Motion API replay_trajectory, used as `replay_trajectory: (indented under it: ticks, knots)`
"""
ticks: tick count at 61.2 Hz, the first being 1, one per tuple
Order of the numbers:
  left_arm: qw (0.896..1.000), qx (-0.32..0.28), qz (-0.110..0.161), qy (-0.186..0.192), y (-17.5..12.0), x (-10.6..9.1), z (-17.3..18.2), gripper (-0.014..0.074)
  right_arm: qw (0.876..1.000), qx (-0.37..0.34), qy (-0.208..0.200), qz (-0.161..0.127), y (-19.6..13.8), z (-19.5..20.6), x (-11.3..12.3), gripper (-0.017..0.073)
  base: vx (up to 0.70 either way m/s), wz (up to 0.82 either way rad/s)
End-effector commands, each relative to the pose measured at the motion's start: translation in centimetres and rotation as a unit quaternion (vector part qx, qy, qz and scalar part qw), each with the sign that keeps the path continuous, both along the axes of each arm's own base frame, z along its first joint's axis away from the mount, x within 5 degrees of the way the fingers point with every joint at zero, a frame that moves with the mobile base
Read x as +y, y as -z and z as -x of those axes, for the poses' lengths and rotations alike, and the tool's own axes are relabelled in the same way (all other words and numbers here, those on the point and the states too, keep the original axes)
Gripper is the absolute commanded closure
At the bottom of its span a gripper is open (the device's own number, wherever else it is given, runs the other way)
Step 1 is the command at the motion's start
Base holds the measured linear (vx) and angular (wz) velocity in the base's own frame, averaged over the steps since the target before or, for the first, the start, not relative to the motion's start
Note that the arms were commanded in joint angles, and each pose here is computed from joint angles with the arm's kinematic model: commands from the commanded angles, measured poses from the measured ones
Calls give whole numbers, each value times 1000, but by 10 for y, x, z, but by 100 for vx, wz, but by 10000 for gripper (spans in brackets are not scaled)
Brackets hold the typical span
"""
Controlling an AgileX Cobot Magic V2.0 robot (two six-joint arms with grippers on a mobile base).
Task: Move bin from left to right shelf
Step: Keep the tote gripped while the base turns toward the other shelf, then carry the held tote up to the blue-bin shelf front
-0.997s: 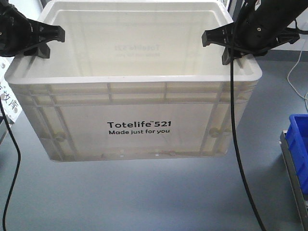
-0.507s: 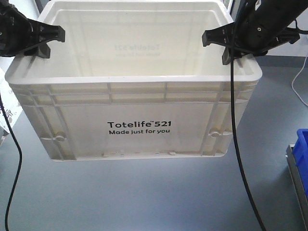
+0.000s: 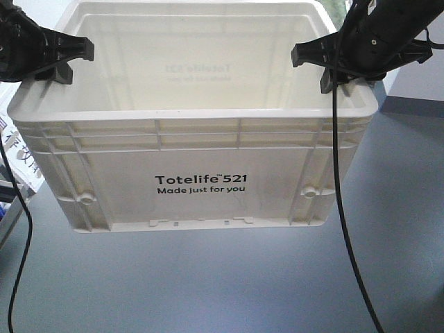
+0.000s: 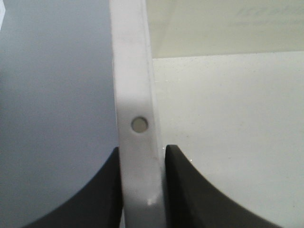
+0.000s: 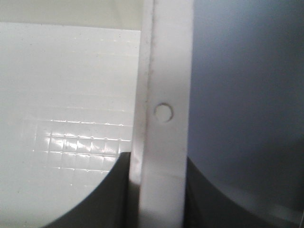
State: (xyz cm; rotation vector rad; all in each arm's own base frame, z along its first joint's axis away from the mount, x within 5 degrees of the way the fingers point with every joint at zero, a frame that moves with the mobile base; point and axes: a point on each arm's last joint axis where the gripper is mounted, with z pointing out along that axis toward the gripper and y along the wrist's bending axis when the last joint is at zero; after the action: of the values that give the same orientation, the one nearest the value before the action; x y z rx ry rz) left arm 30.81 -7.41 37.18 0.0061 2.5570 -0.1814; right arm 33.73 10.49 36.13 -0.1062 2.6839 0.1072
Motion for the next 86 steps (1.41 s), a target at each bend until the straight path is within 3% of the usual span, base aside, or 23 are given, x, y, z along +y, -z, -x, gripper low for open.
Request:
replay_trajectory:
  ticks: [1, 86]
  knots:
    - [996, -89, -10, 9, -32, 5, 7, 494, 995, -95, 7, 12, -36, 4, -14, 550, 16, 31]
    - [996, -89, -10, 9, -32, 5, 7, 494, 995, -94, 7, 12, -36, 4, -14, 550, 13, 45]
